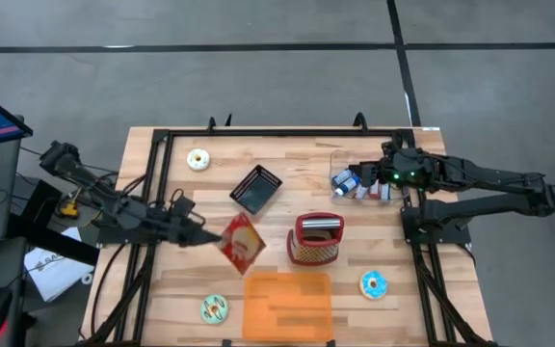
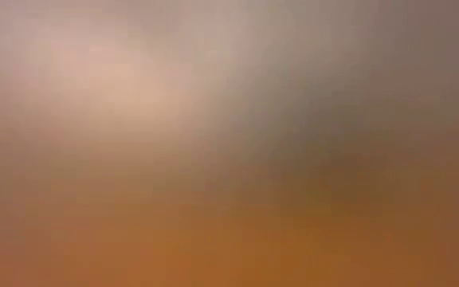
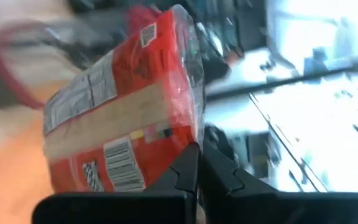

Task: Pick & Place Food Item
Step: Put the red popcorn bag into the orange bin

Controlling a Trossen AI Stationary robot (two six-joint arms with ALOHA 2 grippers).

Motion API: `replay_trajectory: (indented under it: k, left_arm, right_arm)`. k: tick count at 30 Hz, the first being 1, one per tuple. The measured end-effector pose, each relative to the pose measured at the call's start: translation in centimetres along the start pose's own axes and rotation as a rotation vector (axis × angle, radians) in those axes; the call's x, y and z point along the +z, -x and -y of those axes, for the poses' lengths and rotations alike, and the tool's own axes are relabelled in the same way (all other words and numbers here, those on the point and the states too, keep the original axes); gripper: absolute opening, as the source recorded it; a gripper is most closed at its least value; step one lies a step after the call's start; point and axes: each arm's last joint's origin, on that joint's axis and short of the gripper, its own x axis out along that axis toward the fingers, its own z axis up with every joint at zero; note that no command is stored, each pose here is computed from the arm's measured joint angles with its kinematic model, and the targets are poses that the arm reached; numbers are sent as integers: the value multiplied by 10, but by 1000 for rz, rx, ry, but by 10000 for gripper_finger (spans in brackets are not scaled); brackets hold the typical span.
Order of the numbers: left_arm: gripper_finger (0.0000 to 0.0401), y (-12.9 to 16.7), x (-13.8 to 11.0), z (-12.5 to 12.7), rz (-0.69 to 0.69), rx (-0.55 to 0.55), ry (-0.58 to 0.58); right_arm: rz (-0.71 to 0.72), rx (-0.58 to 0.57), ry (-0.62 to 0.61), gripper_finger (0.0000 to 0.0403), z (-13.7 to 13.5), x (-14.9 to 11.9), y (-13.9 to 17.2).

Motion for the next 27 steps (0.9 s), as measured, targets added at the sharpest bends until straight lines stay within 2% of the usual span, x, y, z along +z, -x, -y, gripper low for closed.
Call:
replay_trajectory:
  k: [3, 7, 12, 20, 27]
  left_arm:
    - [0, -7, -16, 15, -71, -9, -23]
    - [0, -25, -40, 21, -123, 17, -46]
    - [0, -53, -62, 27, -96, -74, -50]
    - [0, -95, -93, 21, -94, -71, -51]
    - [0, -136, -109, 12, -50, -39, -61]
  right_arm:
    - [8, 9, -4, 255, -1, 1, 0]
    - [27, 16, -5, 255, -2, 2, 0]
    - [57, 40, 4, 255, -8, 0, 3]
    - [78, 99, 23, 255, -18, -7, 9]
    - [72, 151, 50, 255, -25, -13, 15]
